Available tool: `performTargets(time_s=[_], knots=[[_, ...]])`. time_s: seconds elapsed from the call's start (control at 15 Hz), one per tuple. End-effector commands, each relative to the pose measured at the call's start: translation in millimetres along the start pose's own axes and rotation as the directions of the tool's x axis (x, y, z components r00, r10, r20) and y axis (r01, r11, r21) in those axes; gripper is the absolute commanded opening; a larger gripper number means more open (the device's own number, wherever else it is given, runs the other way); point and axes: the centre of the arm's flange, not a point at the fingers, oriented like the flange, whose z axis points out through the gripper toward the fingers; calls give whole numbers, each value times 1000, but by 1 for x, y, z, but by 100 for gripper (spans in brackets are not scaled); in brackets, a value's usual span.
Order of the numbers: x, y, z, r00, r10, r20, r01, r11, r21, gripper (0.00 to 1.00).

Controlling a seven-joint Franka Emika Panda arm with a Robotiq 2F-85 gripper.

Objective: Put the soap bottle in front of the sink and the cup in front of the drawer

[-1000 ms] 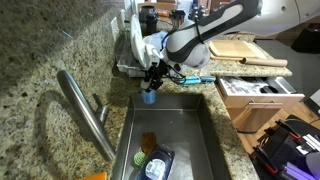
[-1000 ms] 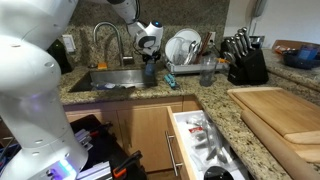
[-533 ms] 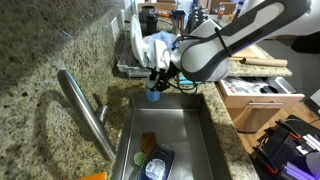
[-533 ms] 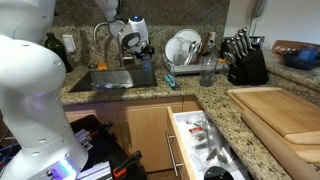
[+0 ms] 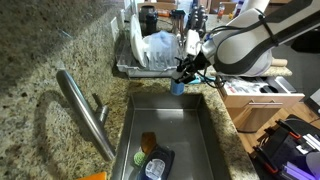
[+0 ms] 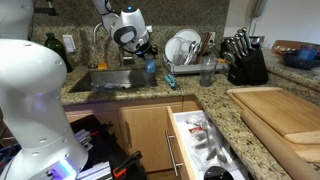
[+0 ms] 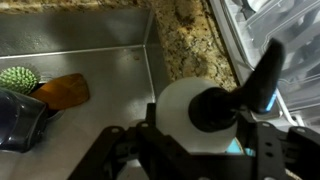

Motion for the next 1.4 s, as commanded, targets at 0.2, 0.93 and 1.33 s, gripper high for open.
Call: performTargets(time_s=[0.2, 0.93, 1.33], knots=[[3, 4, 17, 991, 49, -122, -51, 999, -13, 44], [8, 68, -7, 991, 87, -98, -72, 987, 147, 44], [29, 66, -37, 971, 218, -93, -189, 948, 255, 44]])
